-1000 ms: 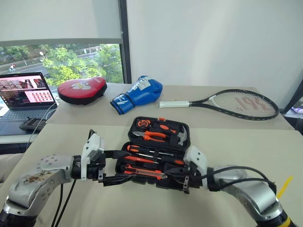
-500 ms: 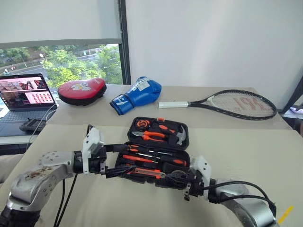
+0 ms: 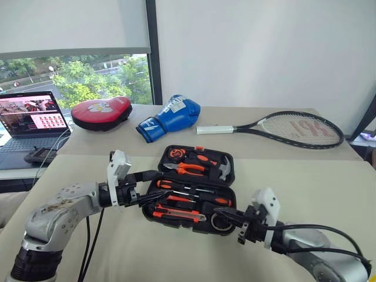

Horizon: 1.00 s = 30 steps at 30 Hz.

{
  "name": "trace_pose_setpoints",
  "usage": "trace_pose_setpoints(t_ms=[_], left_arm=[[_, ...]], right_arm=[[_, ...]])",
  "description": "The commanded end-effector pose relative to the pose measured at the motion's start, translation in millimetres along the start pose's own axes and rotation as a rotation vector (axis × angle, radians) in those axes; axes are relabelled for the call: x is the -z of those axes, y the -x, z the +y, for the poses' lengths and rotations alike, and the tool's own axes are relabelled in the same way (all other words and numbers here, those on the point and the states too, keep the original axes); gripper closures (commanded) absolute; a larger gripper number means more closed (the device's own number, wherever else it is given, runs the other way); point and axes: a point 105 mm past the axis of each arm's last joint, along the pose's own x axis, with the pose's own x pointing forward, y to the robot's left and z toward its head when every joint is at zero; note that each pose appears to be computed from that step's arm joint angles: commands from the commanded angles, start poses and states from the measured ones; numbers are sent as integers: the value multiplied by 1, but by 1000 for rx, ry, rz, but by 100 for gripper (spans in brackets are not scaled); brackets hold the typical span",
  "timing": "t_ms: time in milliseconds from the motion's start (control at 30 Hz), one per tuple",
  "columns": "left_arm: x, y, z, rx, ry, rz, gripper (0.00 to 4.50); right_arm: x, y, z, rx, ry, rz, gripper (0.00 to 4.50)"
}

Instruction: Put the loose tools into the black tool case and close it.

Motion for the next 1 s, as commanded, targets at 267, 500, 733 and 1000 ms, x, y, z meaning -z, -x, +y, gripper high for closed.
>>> trace_pose_setpoints(t_ms=[267,500,733,1000], left_arm=[[-6,-2,-7,28,-26,-23,0],[-5,-1,-5,-2,-16,-42,0],[-7,-6,5,-55,8,-70,0],[-21,-15,58,-359,82,-98,0]], right_arm=[[40,-10,-5,18,38,144,448],[-7,5,17,-95,123,-22,448],[-39,7,2,-25,137,-72,389],[-75,4,-20,48,158,-59,121]])
